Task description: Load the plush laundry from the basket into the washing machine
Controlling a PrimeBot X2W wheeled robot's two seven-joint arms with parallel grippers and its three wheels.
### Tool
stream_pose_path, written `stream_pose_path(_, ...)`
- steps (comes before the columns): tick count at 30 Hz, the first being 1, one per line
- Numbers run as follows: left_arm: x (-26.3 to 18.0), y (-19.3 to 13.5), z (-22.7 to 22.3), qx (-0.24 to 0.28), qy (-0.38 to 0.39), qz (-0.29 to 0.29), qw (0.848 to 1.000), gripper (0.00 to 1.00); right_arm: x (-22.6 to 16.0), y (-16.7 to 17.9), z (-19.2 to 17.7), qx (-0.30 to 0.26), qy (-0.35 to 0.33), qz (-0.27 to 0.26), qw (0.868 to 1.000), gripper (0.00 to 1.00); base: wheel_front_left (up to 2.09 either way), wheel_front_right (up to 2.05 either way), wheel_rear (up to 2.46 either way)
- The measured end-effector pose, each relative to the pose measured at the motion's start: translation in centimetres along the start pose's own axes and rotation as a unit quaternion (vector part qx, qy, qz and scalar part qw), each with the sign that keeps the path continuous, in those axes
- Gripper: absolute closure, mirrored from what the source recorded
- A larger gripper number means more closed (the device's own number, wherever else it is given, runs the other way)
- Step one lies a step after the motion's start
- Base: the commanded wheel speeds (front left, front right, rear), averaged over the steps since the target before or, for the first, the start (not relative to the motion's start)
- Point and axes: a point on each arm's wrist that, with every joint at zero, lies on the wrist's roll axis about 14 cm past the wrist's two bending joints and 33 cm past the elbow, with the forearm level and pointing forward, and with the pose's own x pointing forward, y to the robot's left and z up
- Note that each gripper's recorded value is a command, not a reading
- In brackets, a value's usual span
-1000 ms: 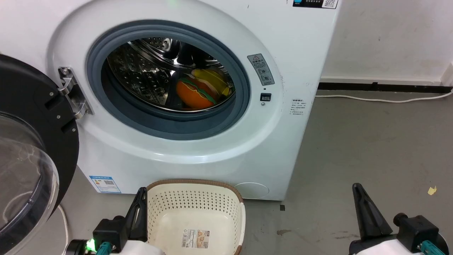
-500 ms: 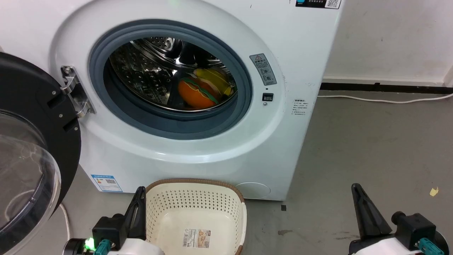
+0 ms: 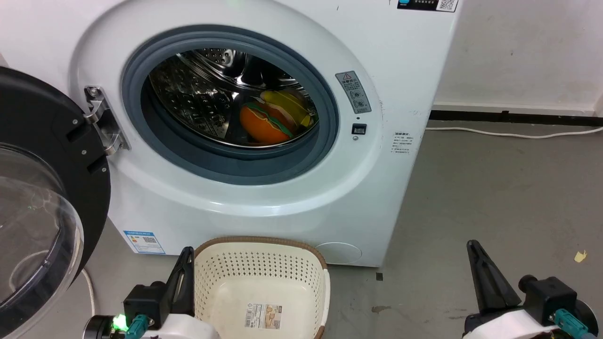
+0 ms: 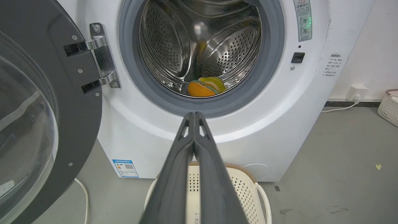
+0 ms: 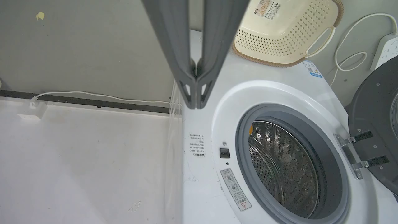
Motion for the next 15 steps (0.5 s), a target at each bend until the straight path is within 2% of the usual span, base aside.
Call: stream_pose_path(15, 0.11, 0.45, 0.24, 0.004, 0.005, 0.007, 1.000, 1.00, 0.26, 0.20, -0.26, -0.010, 0.013, 0.004, 1.000, 1.00, 0.00, 0.00, 0.00)
